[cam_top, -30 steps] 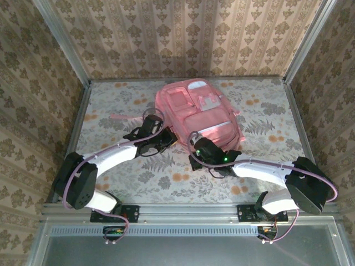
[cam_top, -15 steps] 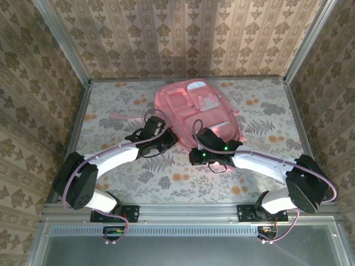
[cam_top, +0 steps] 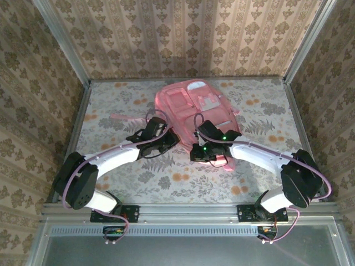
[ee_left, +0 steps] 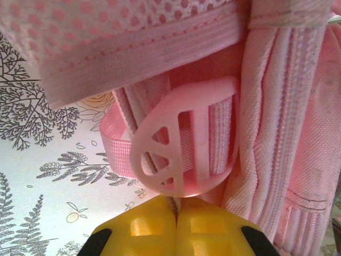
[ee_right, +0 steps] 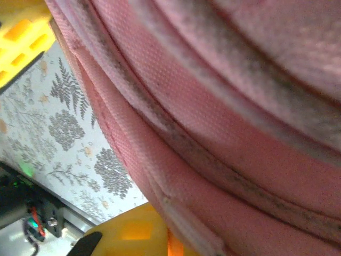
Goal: Pack books, pencil case, and school supplies into a backpack
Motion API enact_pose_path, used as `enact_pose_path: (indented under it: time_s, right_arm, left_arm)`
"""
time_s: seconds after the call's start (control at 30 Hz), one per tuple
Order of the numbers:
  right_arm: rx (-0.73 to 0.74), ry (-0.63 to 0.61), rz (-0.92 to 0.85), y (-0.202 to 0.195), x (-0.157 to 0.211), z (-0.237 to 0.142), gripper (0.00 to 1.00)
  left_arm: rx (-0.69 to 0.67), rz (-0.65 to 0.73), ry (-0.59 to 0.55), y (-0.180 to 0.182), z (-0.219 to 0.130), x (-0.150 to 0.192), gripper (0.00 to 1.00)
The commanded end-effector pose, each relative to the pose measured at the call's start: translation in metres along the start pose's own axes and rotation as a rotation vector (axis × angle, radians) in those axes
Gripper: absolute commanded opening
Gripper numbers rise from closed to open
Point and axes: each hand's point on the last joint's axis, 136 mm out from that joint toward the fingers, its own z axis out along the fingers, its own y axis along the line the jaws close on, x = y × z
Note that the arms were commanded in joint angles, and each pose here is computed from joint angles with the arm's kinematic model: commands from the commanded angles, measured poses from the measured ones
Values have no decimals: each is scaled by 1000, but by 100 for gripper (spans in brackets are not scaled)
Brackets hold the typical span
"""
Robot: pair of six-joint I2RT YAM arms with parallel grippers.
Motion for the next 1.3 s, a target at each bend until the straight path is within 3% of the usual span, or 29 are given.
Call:
enact_pose_path:
  time_s: [0.0, 0.17, 0.33, 0.47, 0.6, 0.83, 1.03, 1.2, 1.27]
  right_arm:
    - [111, -23, 30, -26, 5, -10, 19]
    - [84, -53, 50, -25, 2, -7, 19]
    - [56, -64, 46, -22, 2, -4, 13]
    - [81, -55, 34, -29, 7, -3, 0]
    - [173, -30, 14, -50, 17, -5, 0]
    - [195, -3, -5, -63, 33, -10, 0]
    - [122, 75, -2, -52, 50, -13, 0]
    - [11, 109, 0, -26, 54, -22, 0]
    - [33, 109, -36, -24, 51, -26, 0]
  left_arm:
    - [21, 15, -123, -15, -10, -29, 0]
    - [24, 9, -109, -15, -7, -25, 0]
    - [23, 5, -107, -14, -6, -24, 0]
    - [13, 6, -117, -11, -7, -26, 0]
    - [-17, 7, -147, -2, -15, -34, 0]
    - [-52, -29, -185, 18, -28, -49, 0]
    - [-75, -46, -203, 31, -31, -56, 0]
    - [-49, -37, -176, 20, -24, -52, 0]
    - [-34, -41, -151, 14, -20, -47, 0]
